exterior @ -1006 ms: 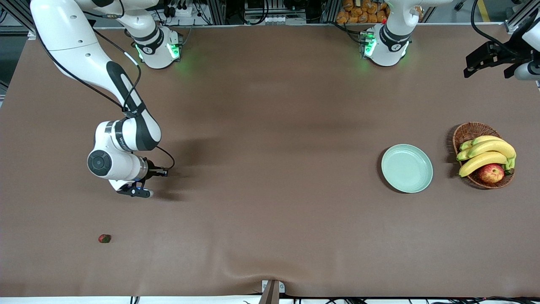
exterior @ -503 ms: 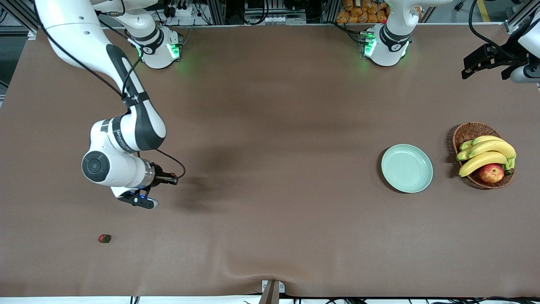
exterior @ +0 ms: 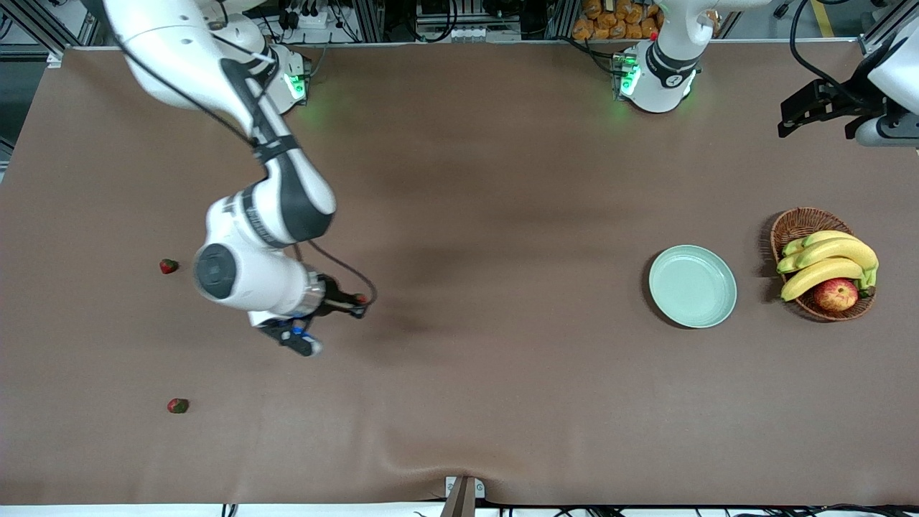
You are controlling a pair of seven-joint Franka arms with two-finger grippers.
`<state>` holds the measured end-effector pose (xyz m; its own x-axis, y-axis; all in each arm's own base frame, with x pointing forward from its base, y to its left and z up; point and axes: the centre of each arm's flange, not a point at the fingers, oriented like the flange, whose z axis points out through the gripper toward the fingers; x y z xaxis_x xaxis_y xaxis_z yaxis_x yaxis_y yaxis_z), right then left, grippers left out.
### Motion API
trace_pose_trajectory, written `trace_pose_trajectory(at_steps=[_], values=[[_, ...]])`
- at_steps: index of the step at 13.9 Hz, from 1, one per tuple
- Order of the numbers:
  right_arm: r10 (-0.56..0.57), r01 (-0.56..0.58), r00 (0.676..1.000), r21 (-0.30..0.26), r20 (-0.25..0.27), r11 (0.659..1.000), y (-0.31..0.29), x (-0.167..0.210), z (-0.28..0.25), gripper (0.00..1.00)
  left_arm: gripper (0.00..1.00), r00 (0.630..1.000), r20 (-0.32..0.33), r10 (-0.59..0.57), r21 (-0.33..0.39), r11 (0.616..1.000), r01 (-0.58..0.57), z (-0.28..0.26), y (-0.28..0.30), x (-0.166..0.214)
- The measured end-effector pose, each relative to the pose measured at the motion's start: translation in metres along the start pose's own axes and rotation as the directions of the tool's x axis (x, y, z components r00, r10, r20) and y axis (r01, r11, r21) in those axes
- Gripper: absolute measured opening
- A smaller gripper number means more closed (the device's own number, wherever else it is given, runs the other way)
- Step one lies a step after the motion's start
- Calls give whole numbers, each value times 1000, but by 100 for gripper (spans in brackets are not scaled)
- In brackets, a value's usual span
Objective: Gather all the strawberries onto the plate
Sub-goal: 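Carry the strawberry to mid-table with the right gripper while the left gripper approaches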
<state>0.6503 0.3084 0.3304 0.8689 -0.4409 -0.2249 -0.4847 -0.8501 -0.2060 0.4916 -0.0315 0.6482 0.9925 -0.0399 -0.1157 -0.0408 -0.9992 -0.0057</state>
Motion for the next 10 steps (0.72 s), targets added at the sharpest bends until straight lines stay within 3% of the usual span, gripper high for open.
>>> trace_pose_trajectory(at_steps=[3, 8, 10], values=[[54, -53, 998, 54, -25, 997, -46, -44, 16, 33, 100, 1000, 12, 5, 1, 1000, -5, 7, 3, 1], [185, -164, 980, 222, -78, 961, -110, -124, 96, 33, 100, 998, 34, 58, 7, 998, -58, 39, 33, 8], [224, -195, 972, 278, -76, 941, -130, -154, 128, 33, 100, 996, 38, 76, 11, 997, -76, 55, 44, 12]])
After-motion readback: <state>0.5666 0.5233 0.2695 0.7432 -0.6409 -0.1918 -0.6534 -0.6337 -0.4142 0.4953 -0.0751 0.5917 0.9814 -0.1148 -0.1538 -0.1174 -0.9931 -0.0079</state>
